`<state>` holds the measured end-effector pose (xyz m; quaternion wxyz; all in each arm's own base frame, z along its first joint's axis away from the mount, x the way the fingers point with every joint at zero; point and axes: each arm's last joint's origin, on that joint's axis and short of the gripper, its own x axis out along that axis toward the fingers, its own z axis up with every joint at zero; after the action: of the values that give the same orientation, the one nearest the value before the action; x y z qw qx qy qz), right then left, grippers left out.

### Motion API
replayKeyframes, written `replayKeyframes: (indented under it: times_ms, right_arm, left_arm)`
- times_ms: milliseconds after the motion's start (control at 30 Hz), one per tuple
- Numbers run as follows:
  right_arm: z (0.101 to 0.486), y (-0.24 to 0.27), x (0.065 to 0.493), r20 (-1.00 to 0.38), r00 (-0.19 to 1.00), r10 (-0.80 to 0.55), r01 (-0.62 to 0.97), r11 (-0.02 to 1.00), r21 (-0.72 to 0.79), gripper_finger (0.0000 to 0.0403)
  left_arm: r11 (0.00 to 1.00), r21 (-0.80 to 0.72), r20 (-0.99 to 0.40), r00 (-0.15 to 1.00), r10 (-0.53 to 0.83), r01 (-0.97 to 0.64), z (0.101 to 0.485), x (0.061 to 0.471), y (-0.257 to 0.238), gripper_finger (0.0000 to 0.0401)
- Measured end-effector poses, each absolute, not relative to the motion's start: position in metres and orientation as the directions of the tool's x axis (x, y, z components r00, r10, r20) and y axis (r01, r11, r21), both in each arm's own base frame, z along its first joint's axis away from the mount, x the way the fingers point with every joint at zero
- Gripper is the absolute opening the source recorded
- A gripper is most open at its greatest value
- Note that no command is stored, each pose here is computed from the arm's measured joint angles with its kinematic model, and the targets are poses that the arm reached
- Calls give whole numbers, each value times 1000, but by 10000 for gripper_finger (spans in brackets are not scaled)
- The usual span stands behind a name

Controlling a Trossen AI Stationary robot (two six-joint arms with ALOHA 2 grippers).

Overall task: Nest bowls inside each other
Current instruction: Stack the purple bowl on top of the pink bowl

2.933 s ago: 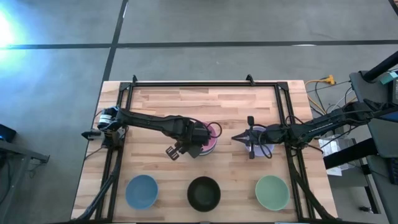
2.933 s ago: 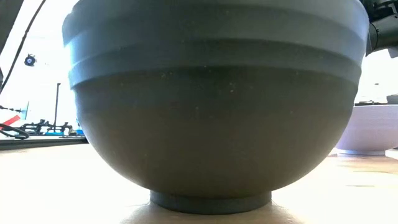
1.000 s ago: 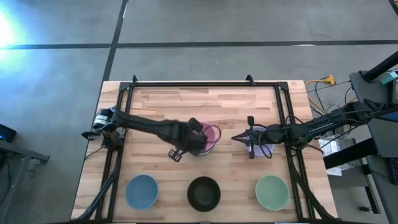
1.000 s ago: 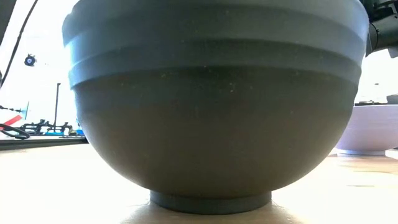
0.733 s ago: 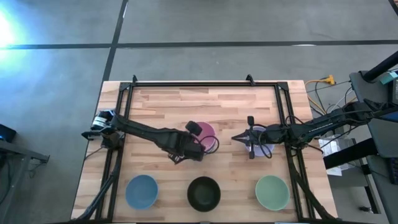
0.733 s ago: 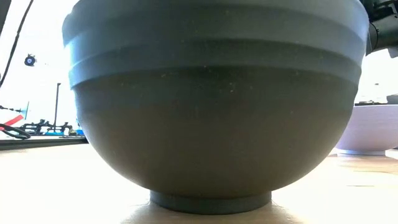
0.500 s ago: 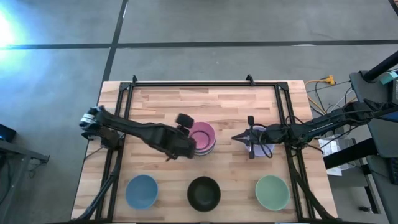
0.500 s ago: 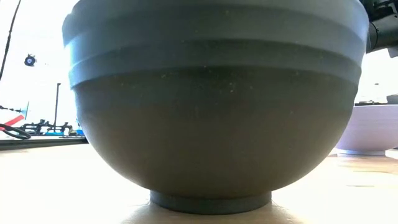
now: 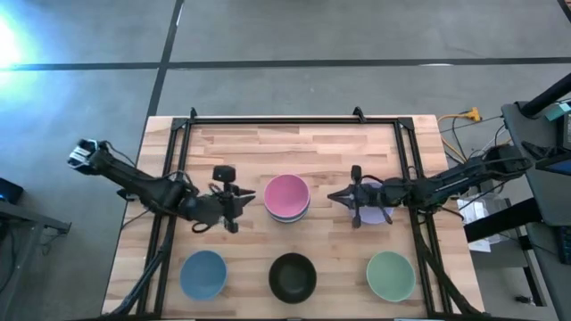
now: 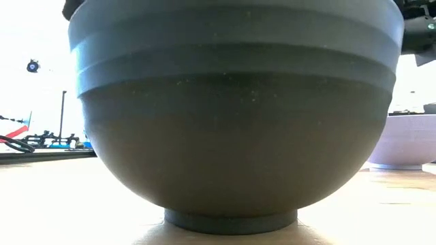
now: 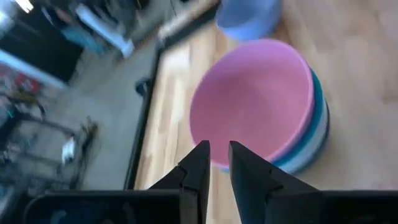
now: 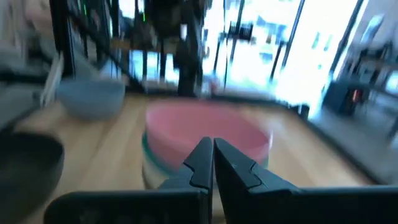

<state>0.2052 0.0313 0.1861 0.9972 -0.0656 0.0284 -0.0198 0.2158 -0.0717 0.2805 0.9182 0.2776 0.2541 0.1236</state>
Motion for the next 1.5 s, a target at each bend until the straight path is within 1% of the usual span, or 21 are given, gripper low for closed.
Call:
replayKeyframes:
  times_ms: [100,200,300,367,467,567,633,700,900,967,1033,1100,1167,1300,1400,1500]
  right_arm:
    - [192,30,212,79,997,-7,20,988,-156,9]
    - [195,17,217,166,985,48,-20,986,-168,9]
    - [193,-8,220,180,982,60,-32,988,-154,9]
    - [191,-29,218,173,983,61,-36,989,-145,9]
    - [196,-61,214,190,979,70,-53,994,-95,9]
    - [214,-85,211,242,967,86,-78,996,-46,9]
    - [233,-94,211,301,951,71,-67,998,-22,9]
    - [256,-96,211,372,925,78,-68,997,-38,9]
    - [336,-80,200,591,786,182,-74,976,-203,9]
    - [364,-73,191,669,722,175,-85,983,-166,9]
    - [388,-71,182,728,673,132,-101,991,-86,9]
    - [407,-70,177,750,655,90,-129,992,-6,9]
    - [423,-70,175,739,669,75,-166,985,50,9]
    - [447,-63,179,682,725,100,-246,962,121,9]
    - [464,-55,183,671,730,131,-272,956,110,9]
    - [483,-45,184,695,697,177,-297,953,55,9]
  left_arm:
    - [800,582,-232,912,339,-149,261,204,-62,44]
    - [796,571,-61,956,287,-203,247,193,-46,44]
    - [816,540,53,976,211,-206,235,184,-28,44]
    - [805,557,87,979,185,-202,229,180,-15,44]
    - [769,577,146,961,235,-276,233,178,2,44]
    - [733,558,233,921,311,-388,246,179,19,44]
    - [734,512,295,894,338,-447,258,180,27,44]
    - [747,461,325,874,360,-479,269,183,32,44]
    - [863,203,367,854,370,-462,290,191,36,44]
    - [897,104,398,845,358,-429,301,190,34,44]
    - [915,31,438,828,350,-403,313,188,33,44]
    - [921,-13,468,812,349,-388,323,185,33,44]
    - [926,-51,496,795,350,-375,335,184,33,44]
    - [938,-183,570,745,346,-296,365,180,33,44]
    - [939,-255,623,704,341,-229,390,176,32,44]
    - [942,-259,648,685,334,-214,416,172,31,44]
